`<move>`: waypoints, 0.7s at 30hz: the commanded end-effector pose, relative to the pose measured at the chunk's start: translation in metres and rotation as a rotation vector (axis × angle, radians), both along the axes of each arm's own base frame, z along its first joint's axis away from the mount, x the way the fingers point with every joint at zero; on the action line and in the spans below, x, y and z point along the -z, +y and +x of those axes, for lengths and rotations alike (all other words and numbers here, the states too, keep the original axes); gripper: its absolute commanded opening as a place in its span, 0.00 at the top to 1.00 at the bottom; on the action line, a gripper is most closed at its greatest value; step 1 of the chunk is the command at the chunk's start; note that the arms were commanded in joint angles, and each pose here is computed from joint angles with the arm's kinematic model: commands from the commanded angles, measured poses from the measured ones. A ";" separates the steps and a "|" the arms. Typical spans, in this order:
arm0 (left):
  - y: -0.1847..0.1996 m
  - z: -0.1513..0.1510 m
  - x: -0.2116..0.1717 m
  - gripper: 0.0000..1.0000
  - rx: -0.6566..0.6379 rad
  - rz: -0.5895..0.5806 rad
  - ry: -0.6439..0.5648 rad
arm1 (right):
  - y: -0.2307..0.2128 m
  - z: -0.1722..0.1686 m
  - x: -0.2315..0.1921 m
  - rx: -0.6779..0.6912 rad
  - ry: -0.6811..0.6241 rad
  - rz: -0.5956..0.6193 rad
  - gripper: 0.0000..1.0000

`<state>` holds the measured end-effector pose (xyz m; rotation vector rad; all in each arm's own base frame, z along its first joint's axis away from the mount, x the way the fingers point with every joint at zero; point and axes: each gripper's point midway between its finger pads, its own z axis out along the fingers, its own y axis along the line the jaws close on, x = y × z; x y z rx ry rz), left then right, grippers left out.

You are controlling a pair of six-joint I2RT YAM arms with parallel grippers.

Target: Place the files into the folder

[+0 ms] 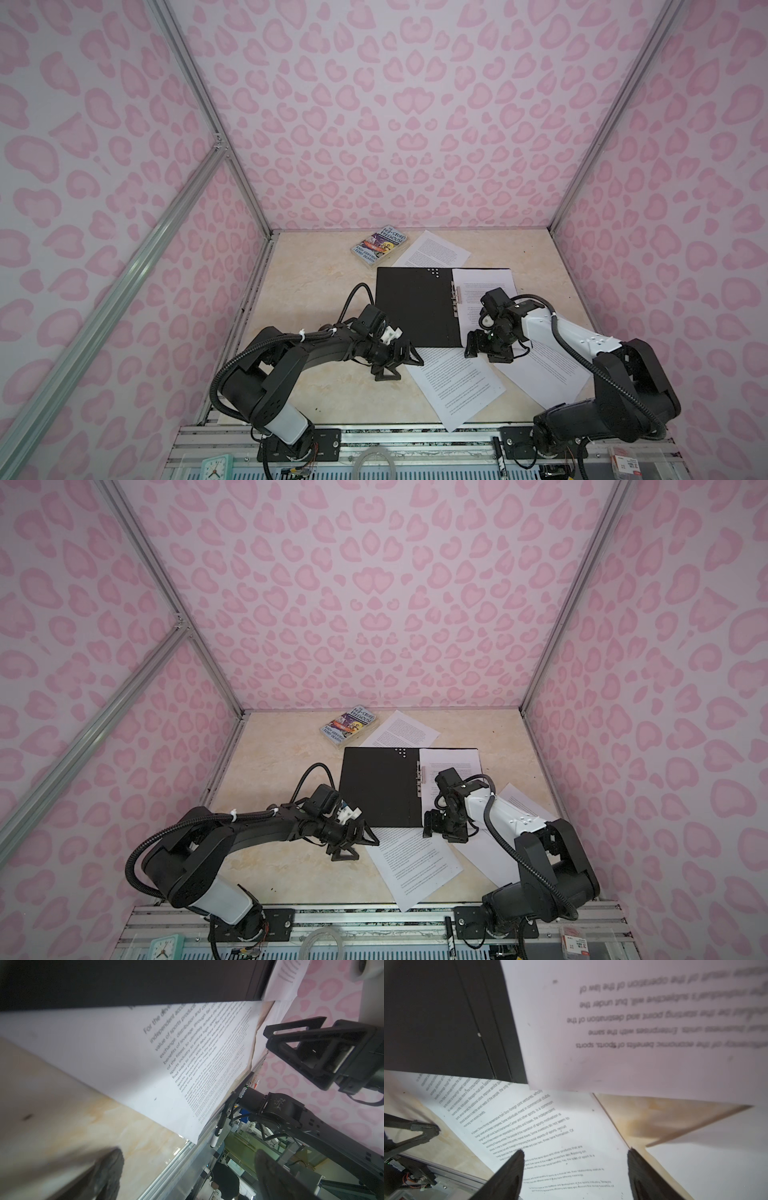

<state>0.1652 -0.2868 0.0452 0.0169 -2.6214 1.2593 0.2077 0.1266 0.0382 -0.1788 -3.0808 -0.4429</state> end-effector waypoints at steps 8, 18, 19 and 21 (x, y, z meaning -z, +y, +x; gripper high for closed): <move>-0.006 -0.019 0.045 0.02 -0.175 0.161 0.090 | -0.013 -0.015 0.012 0.111 0.028 0.081 0.20; -0.024 -0.037 0.064 0.03 -0.408 0.148 0.188 | -0.004 -0.024 0.017 0.144 0.010 0.190 0.21; -0.027 -0.038 0.065 0.03 -0.434 0.142 0.193 | -0.004 -0.025 0.018 0.139 0.011 0.190 0.21; -0.028 -0.037 0.065 0.03 -0.491 0.134 0.188 | -0.004 -0.028 0.018 0.131 0.012 0.198 0.21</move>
